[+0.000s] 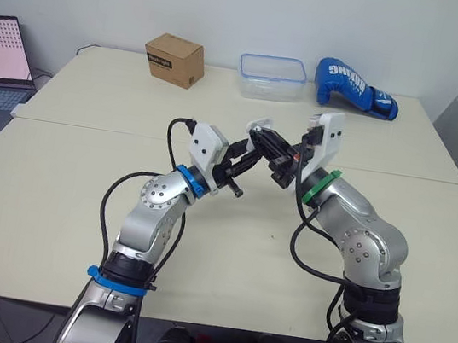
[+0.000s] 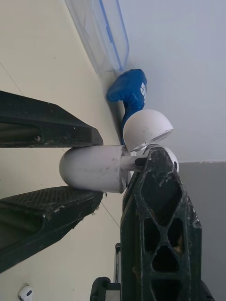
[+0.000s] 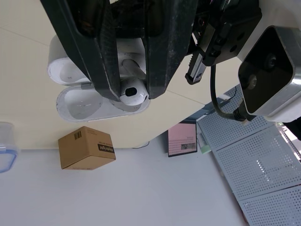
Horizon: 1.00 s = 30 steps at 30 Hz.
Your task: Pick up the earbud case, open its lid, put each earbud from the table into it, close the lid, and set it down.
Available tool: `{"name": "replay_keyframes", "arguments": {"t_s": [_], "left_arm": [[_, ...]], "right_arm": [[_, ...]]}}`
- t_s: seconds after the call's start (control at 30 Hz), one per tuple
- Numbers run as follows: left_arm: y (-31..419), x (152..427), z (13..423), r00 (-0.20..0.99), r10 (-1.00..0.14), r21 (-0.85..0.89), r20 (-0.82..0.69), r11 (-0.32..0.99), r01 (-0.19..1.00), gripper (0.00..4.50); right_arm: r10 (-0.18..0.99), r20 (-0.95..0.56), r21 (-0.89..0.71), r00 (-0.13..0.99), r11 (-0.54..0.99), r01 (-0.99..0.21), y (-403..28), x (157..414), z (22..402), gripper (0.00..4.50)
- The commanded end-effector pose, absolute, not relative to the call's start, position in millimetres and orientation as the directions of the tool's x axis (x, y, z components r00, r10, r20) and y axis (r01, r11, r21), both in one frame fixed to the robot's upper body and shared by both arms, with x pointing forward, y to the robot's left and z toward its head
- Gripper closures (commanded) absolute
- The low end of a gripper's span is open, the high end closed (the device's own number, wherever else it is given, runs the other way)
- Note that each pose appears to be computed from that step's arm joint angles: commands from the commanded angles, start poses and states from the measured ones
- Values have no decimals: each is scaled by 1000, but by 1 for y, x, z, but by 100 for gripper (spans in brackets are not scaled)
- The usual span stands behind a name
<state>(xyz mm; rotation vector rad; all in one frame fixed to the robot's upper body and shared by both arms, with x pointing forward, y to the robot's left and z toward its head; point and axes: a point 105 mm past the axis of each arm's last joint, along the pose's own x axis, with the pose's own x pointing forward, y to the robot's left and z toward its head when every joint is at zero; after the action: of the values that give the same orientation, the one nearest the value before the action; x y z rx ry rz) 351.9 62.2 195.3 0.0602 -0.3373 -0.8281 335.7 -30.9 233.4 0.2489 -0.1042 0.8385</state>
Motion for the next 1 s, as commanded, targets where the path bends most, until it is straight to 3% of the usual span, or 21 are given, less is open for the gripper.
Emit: {"name": "replay_keyframes", "arguments": {"t_s": [0.03, 0.2, 1.0], "left_arm": [[57, 343, 217, 582, -739, 233, 339, 665, 709, 376], [55, 342, 218, 574, -745, 233, 341, 658, 716, 376], [51, 338, 208, 563, -760, 213, 323, 639, 739, 376]], "right_arm": [[711, 169, 160, 683, 664, -731, -34, 338, 229, 311], [696, 170, 163, 697, 678, -717, -37, 341, 229, 134], [695, 224, 177, 683, 660, -730, -53, 339, 246, 134]]}}
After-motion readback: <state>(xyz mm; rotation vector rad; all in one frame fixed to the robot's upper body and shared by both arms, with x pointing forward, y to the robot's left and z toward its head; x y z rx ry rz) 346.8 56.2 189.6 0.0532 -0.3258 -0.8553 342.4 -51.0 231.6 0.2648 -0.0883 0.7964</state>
